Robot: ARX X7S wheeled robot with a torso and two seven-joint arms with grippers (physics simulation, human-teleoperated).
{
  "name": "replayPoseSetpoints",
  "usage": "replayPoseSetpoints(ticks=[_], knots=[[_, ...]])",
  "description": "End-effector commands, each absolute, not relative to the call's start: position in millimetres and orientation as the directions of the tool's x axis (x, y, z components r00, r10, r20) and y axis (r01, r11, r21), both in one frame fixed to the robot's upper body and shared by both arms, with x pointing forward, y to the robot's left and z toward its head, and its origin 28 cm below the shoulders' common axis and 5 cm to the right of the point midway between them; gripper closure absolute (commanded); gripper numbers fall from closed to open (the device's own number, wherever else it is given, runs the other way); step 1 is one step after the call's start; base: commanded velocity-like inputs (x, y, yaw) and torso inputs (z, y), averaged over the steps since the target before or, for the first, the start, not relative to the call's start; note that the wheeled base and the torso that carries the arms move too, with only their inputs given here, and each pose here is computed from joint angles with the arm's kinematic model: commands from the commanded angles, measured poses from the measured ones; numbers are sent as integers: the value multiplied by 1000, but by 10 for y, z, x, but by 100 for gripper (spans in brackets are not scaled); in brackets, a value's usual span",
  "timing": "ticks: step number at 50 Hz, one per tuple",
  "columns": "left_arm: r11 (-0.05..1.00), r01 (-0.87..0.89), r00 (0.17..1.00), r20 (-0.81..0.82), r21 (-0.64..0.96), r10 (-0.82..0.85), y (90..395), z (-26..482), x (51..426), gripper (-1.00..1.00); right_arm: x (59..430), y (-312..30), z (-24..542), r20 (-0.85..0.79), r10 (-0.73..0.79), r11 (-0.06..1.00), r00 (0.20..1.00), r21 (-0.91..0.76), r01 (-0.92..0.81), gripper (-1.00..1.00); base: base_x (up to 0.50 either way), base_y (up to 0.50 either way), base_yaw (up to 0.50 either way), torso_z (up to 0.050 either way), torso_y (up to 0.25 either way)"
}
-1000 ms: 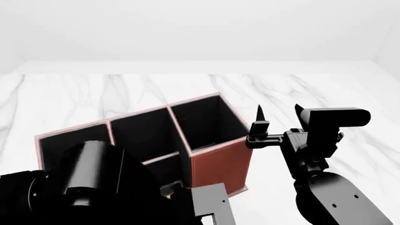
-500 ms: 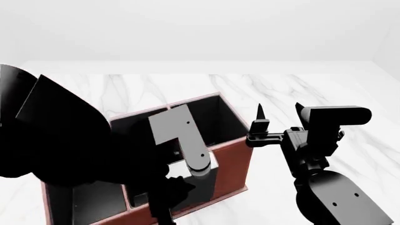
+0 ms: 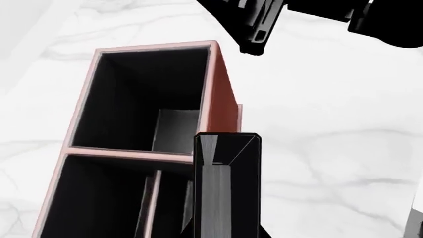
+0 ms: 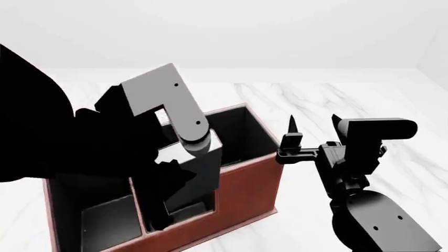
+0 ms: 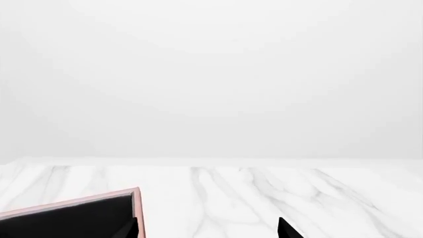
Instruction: Pick up the book and place it in the back compartment of the caddy.
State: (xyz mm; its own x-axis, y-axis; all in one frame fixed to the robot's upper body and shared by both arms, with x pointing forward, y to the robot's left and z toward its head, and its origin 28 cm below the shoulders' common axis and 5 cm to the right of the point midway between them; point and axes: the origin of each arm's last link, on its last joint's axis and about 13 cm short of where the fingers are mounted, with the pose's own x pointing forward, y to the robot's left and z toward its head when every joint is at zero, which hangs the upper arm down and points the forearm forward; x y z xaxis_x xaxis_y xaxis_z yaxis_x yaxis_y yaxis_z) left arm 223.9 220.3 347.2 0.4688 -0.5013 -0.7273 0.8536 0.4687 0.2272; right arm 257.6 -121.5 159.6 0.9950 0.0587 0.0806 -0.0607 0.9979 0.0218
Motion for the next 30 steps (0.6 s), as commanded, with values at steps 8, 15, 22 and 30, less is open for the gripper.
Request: replayPoseSetpoints(ticks=[8,15,22,30], knots=[[565,767,589,-684,305,-430,2344,3693,2249,100,2589,-1210,1603,77,46,998,996,31,-48,-100,0,0,0,0,0],[602,731,620,-680,320,-391,2417,3758,2298,100,2587,-1213,1622,81,40,998,996,37,-43,-100,0,0,0,0,1],[625,704,642,-678,336,-359,2469,3754,2383,100,2593,-1204,1623,84,35,999,996,36,-38,-100,0,0,0,0,1],[612,627,742,-610,483,-278,2574,3715,2599,100,2603,-1188,1621,80,36,998,996,40,-39,-100,0,0,0,0,1]])
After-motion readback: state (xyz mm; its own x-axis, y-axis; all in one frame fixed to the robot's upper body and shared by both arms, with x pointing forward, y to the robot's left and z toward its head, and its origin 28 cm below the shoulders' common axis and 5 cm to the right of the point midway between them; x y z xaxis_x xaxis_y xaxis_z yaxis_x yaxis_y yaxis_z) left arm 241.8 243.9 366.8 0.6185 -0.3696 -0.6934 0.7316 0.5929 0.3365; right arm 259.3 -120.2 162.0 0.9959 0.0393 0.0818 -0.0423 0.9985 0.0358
